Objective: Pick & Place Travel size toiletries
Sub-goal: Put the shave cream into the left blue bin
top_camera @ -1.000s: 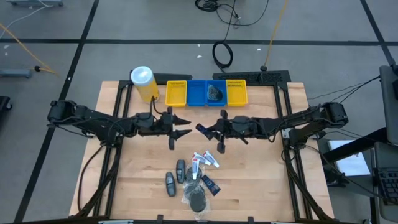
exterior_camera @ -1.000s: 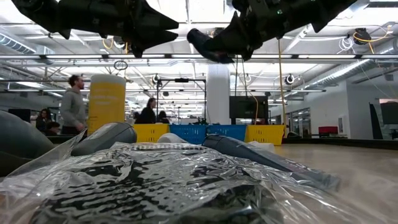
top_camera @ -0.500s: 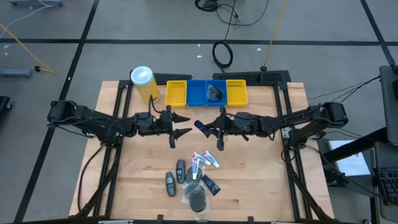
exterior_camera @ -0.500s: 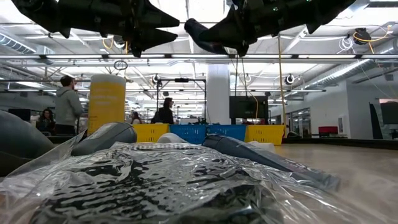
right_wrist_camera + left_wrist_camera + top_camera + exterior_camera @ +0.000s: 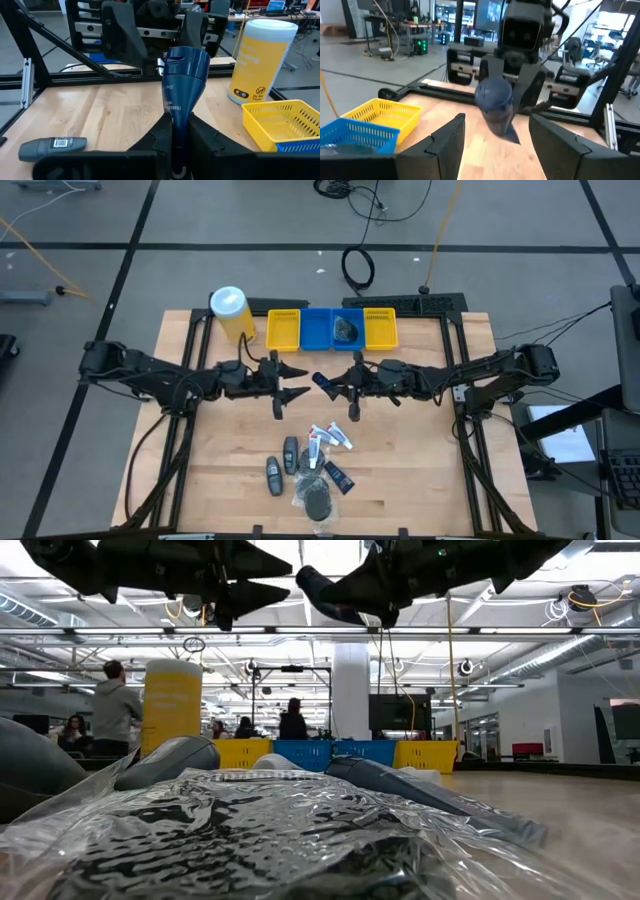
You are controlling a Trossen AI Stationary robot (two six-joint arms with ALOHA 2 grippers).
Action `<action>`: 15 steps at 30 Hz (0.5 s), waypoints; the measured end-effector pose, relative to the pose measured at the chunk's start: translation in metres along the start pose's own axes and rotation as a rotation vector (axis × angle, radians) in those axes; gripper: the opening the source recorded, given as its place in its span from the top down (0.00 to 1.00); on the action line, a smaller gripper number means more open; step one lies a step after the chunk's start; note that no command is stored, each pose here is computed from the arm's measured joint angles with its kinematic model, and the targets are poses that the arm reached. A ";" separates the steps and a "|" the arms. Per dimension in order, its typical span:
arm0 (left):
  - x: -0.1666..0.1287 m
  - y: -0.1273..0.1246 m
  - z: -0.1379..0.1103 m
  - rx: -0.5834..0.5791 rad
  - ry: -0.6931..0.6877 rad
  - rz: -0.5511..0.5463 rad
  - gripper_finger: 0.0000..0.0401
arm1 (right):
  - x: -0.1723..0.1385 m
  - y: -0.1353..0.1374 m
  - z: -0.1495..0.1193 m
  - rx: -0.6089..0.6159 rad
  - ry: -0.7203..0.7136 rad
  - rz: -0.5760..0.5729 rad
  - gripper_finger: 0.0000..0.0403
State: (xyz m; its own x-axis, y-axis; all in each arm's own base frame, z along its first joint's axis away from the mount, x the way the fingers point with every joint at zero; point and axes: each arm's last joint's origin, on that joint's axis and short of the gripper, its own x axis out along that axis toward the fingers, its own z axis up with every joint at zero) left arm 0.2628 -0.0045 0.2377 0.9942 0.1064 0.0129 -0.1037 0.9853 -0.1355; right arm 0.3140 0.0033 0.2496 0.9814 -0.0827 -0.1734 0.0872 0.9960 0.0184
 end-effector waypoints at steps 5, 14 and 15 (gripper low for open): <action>0.013 -0.001 -0.008 0.021 -0.001 -0.001 0.44 | 0.000 0.000 0.000 0.000 0.001 0.000 0.93; 0.031 -0.003 0.001 0.085 -0.012 -0.005 0.44 | 0.000 0.000 -0.003 0.000 0.029 -0.001 0.93; 0.031 -0.003 0.001 0.086 -0.014 -0.005 0.44 | 0.000 0.000 -0.003 0.000 0.028 -0.001 0.93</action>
State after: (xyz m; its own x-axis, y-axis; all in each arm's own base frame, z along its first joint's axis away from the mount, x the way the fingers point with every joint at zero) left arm 0.2939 -0.0043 0.2396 0.9944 0.1025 0.0276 -0.1010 0.9936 -0.0498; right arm 0.3135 0.0033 0.2469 0.9760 -0.0830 -0.2012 0.0884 0.9959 0.0179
